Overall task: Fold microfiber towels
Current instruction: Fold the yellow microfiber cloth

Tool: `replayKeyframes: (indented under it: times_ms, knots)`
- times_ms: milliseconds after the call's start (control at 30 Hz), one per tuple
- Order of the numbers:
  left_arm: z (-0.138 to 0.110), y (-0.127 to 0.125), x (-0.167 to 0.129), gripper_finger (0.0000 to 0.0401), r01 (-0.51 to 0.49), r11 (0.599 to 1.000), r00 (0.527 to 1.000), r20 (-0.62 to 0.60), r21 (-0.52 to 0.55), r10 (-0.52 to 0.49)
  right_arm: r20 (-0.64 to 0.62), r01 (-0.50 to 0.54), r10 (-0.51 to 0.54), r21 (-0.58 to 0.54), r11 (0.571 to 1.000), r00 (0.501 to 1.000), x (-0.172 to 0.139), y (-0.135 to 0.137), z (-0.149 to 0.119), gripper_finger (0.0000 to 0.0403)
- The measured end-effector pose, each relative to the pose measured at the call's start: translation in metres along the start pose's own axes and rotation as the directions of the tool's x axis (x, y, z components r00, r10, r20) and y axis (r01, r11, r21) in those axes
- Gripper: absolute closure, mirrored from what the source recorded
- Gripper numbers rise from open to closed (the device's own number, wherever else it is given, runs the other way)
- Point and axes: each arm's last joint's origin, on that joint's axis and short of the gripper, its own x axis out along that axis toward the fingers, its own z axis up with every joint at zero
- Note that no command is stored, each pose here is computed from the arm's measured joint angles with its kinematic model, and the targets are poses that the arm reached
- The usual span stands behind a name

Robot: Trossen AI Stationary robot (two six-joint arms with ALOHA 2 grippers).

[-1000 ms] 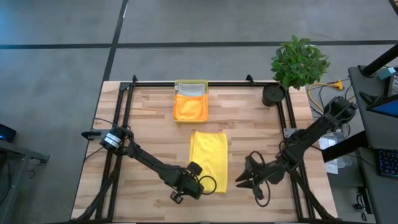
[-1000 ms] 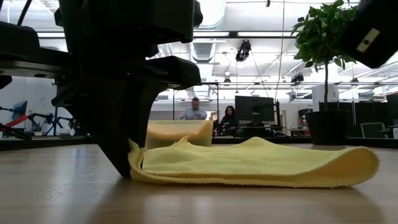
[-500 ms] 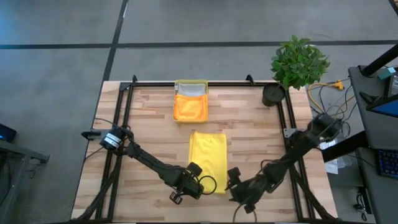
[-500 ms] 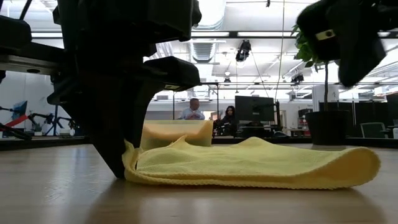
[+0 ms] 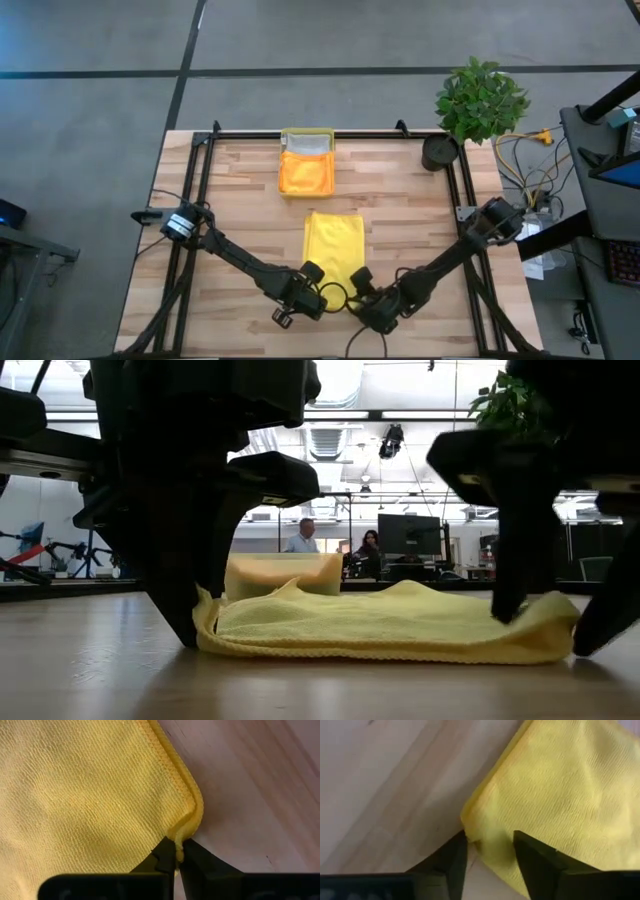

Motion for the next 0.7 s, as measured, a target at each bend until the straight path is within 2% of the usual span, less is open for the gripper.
replayKeyframes:
  times_ms: [167, 300, 433, 533, 600, 700]
  knots:
    - [0.000, 0.000, 0.000, 0.0400, 0.001, 1.000, 1.000, -0.001, -0.001, -0.001, -0.037, -0.010, 0.010, 0.019, 1.000, 0.999, -0.001, -0.001, -0.003, 0.0311]
    - [-0.002, 0.001, -0.004, 0.0400, -0.001, 1.000, 1.000, -0.003, -0.003, 0.001, -0.005, -0.044, 0.045, 0.049, 0.998, 0.999, -0.014, -0.005, 0.000, 0.0381]
    - [0.000, 0.005, -0.018, 0.0400, -0.007, 0.999, 0.999, 0.043, -0.033, 0.009, 0.033, -0.064, 0.060, 0.126, 0.990, 0.998, -0.031, -0.010, 0.004, 0.0390]
    - [0.001, 0.008, -0.030, 0.0401, 0.019, 0.997, 0.997, 0.082, -0.076, -0.013, 0.078, -0.133, 0.121, 0.177, 0.975, 0.990, -0.041, -0.013, 0.007, 0.0393]
    - [0.002, 0.010, -0.036, 0.0401, 0.069, 0.992, 0.992, 0.116, -0.106, -0.056, 0.103, -0.199, 0.181, 0.212, 0.957, 0.978, -0.047, -0.013, 0.007, 0.0394]
    - [0.006, 0.012, -0.042, 0.0401, 0.208, 0.971, 0.961, 0.208, -0.119, -0.181, 0.136, -0.290, 0.262, 0.271, 0.918, 0.955, -0.048, -0.012, 0.007, 0.0394]
